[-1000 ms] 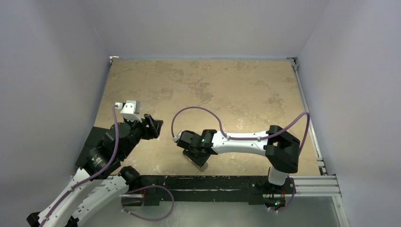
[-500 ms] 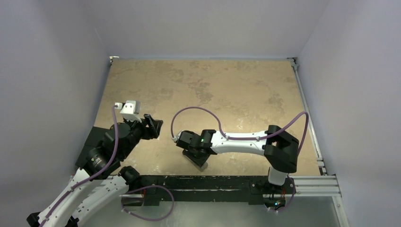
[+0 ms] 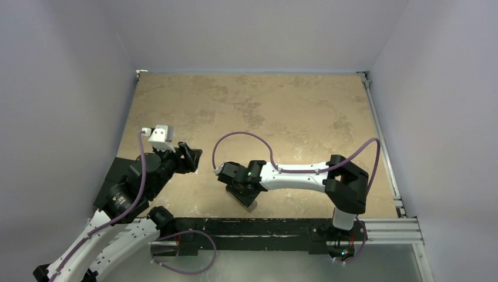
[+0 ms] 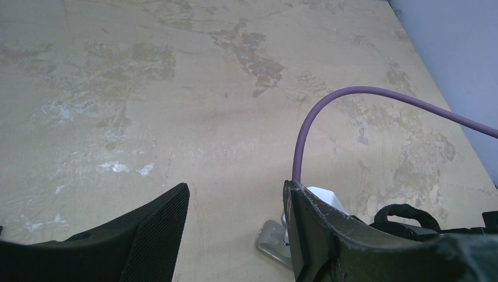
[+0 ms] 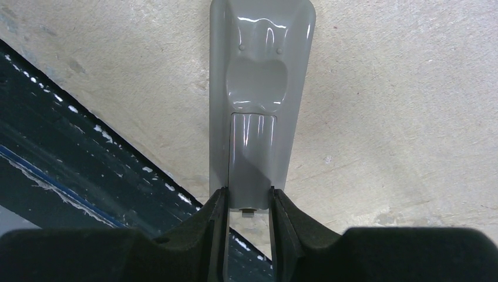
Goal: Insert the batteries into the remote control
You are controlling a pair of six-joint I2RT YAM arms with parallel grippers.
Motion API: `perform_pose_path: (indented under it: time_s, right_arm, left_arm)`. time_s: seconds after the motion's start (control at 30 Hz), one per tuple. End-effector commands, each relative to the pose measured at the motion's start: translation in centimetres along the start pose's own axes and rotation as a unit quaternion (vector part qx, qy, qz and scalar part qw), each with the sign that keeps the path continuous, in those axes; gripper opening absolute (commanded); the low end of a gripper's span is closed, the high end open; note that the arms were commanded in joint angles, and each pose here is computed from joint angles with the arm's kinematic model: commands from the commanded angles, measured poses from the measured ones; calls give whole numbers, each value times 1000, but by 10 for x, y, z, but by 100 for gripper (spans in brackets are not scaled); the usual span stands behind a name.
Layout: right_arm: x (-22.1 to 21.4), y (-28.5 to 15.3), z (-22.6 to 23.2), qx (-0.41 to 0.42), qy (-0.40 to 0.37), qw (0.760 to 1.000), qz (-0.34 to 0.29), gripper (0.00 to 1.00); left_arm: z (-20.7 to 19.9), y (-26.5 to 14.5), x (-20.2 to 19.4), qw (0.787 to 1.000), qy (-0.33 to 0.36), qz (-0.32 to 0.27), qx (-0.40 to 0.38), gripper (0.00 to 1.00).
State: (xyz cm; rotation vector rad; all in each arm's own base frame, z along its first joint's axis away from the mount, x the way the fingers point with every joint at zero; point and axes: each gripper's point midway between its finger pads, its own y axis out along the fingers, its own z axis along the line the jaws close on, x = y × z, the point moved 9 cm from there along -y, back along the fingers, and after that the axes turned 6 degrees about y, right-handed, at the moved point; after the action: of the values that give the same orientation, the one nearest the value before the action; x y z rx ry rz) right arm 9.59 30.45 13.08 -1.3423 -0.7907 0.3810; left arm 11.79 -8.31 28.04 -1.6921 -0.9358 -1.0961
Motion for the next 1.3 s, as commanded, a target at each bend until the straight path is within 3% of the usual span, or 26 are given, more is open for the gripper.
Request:
perform_pose_path:
  time_s: [0.0,0.73,1.27]
  right_arm:
    - [17,-4,5,6,25,999,-36,21]
    - [17,-5,4,2,36,998,-42,41]
    - [22,-12,5,4,39,998,-57,50]
  left_arm:
    - [1,1,3,1000,0,-17,4,60]
    - [1,0,4,1000,0,-20,2,60]
    - [1,0,4,1000,-1,-21,2,60]
